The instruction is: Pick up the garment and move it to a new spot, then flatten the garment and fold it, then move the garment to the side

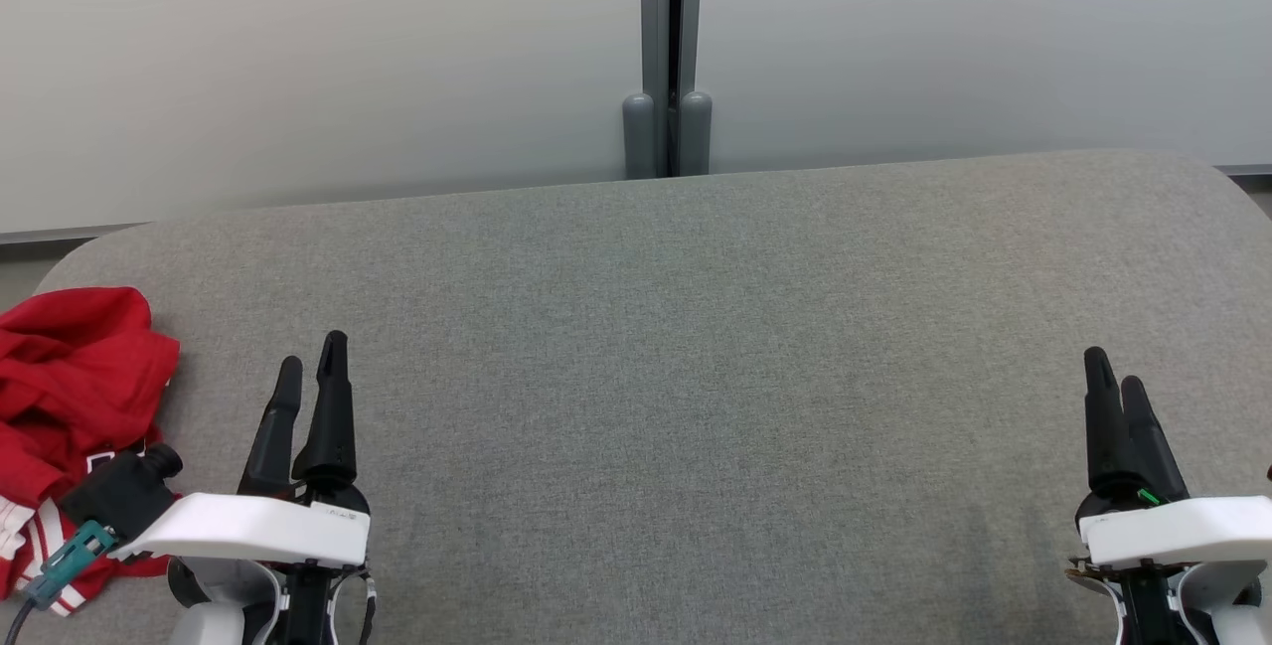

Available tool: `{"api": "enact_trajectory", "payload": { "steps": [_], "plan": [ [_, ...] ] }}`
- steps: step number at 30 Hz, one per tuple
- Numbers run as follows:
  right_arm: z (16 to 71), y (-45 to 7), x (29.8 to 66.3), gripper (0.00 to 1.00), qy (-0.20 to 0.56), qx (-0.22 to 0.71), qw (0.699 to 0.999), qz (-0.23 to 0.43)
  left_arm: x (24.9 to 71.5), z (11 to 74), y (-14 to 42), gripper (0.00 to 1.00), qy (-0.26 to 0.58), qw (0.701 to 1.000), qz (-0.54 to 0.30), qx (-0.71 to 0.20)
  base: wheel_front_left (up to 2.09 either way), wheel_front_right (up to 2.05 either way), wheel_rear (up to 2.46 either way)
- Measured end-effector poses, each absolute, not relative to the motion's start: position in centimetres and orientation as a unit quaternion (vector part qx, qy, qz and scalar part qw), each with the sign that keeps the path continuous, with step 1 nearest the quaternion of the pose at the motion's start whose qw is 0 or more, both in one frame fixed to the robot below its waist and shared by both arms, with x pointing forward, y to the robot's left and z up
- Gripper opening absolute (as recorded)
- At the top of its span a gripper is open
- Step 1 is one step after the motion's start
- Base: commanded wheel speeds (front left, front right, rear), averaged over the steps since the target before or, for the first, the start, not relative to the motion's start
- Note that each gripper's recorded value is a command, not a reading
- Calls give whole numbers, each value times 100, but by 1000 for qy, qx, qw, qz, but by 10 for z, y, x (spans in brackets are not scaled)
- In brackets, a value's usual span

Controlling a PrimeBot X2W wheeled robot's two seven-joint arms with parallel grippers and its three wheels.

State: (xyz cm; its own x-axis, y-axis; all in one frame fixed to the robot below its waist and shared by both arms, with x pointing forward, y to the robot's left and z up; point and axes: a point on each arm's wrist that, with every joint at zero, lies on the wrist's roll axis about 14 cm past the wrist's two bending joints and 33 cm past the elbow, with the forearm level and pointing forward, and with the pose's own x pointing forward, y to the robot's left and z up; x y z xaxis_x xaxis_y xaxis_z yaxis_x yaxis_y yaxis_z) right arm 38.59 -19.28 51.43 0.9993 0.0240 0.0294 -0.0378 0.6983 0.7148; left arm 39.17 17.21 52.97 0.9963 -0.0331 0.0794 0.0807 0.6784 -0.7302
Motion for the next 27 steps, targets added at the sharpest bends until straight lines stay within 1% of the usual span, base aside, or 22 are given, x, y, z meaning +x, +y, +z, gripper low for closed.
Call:
{"api": "enact_trajectory", "payload": {
  "steps": [12, 27],
  "plan": [
    [509, -186, 385, 100, 4, 291, 956, 32, 387, 524, 170, 100, -26, 954, -35, -297, 0, 0, 0],
    [501, -180, 383, 100, 18, 189, 981, 47, 382, 501, 170, 100, 1, 979, -27, -200, 0, 0, 0]
  ]
}}
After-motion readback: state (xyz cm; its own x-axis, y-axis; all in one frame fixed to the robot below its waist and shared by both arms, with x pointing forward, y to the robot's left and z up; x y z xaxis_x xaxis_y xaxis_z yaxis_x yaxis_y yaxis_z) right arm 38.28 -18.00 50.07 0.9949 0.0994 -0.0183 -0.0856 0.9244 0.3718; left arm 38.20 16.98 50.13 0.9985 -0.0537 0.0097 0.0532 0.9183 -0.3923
